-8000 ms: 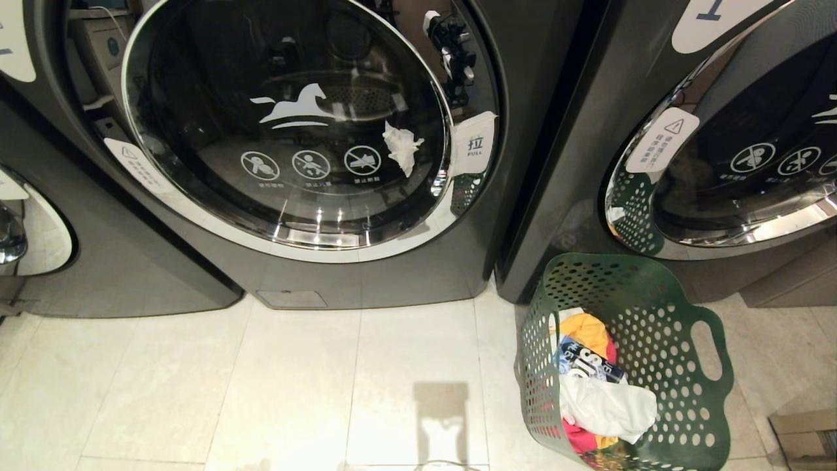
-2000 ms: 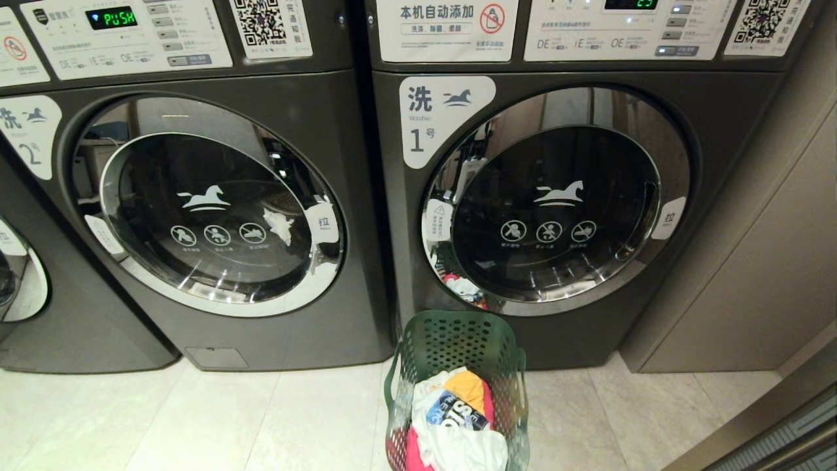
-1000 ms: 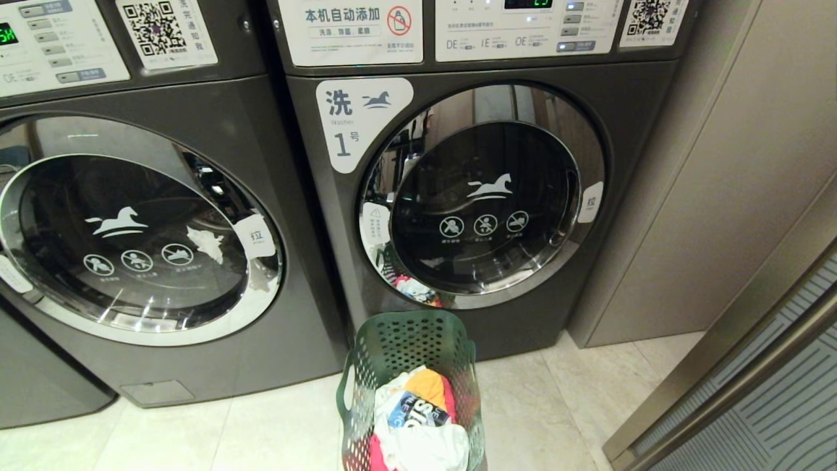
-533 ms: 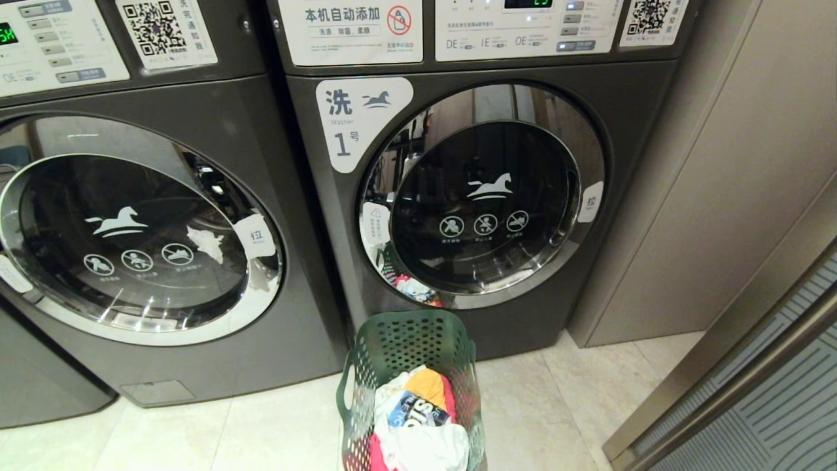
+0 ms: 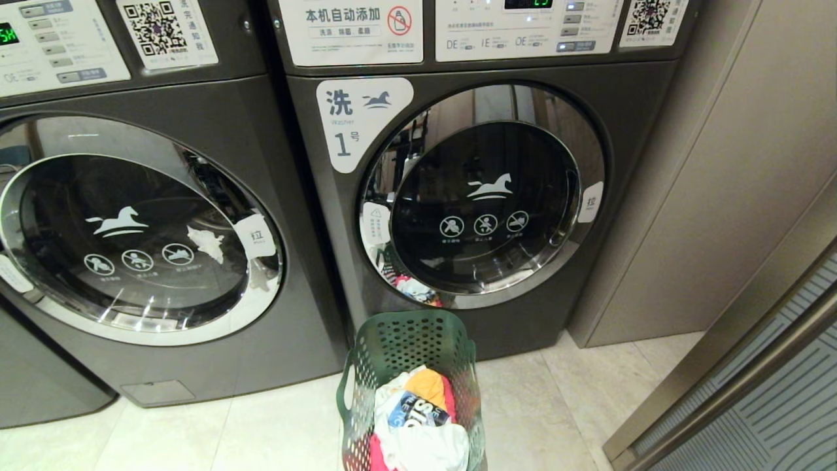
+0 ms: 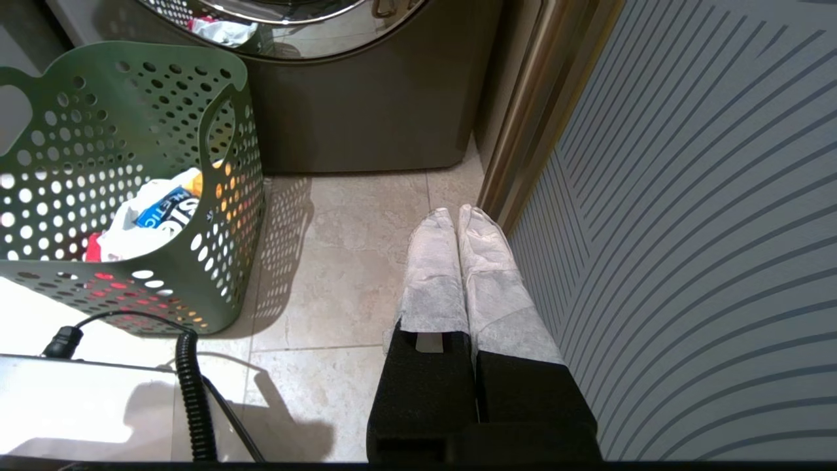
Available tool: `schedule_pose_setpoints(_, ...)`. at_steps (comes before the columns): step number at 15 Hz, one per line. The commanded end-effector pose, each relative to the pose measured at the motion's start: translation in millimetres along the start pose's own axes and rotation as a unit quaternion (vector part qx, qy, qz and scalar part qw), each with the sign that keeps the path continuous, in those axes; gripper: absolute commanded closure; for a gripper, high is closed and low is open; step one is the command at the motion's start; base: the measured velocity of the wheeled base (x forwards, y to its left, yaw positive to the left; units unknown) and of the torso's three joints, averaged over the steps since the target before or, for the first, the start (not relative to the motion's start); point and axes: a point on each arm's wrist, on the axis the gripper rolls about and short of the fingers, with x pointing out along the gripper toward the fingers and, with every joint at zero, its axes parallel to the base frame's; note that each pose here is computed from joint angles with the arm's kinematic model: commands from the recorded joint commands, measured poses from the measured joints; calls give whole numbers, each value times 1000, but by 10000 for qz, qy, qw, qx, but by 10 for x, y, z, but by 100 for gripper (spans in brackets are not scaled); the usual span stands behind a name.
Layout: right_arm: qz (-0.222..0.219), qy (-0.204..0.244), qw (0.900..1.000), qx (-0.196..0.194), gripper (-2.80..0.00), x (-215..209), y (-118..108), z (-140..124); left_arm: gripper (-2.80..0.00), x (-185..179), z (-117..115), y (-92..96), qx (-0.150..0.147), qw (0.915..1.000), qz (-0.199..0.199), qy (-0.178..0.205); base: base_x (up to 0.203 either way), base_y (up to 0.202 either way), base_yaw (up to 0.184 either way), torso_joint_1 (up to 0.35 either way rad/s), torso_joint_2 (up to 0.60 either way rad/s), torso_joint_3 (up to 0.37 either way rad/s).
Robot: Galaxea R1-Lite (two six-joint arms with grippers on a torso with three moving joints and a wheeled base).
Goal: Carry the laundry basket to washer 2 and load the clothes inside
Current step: Open the lid of the washing machine
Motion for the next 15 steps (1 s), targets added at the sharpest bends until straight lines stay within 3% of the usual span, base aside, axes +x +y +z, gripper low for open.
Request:
schedule_pose_setpoints(1, 2, 15, 10000, -4, 0, 1, 0, -1, 0, 595, 310, 8, -266, 9948, 6, 985, 0, 0, 0, 0, 0, 0)
schedule_pose_setpoints(3, 2, 15, 10000, -9, 0, 1, 0, -1, 0, 1174, 324, 6, -789, 9793, 130, 1859, 0, 0, 0, 0, 0, 0)
schedule_pose_setpoints(6, 1, 7, 10000, -4, 0, 1, 0, 0, 0, 1898, 123, 12, -1362, 9564, 332, 2560, 0, 0, 0, 0, 0, 0)
schedule_pose_setpoints(7, 1, 7, 10000, -4, 0, 1, 0, 0, -171, 2075, 42, 30, -1435, 9529, 372, 2646, 0, 0, 0, 0, 0, 0)
schedule_pose_setpoints(8, 2, 15, 10000, -4, 0, 1, 0, -1, -280, 2239, -53, 82, -1458, 9514, 451, 2674, 0, 0, 0, 0, 0, 0)
schedule_pose_setpoints(10, 1, 10, 10000, -10, 0, 1, 0, 0, -280, 2545, -272, 234, -1574, 9491, 229, 2718, 0, 0, 0, 0, 0, 0)
schedule_pose_setpoints(12, 2, 8, 10000, -4, 0, 1, 0, 0, -280, 2827, -486, 424, -1670, 9535, -449, 2470, 0, 0, 0, 0, 0, 0)
schedule_pose_setpoints(14, 11, 14, 10000, -5, 0, 1, 0, -1, -280, 3027, -703, 648, -1352, 9659, -1061, 1937, 0, 0, 0, 0, 0, 0)
schedule_pose_setpoints(15, 1, 7, 10000, -4, 0, 1, 0, 0, -280, 3092, -830, 721, -1178, 9679, -1334, 1776, 0, 0, 0, 0, 0, 0)
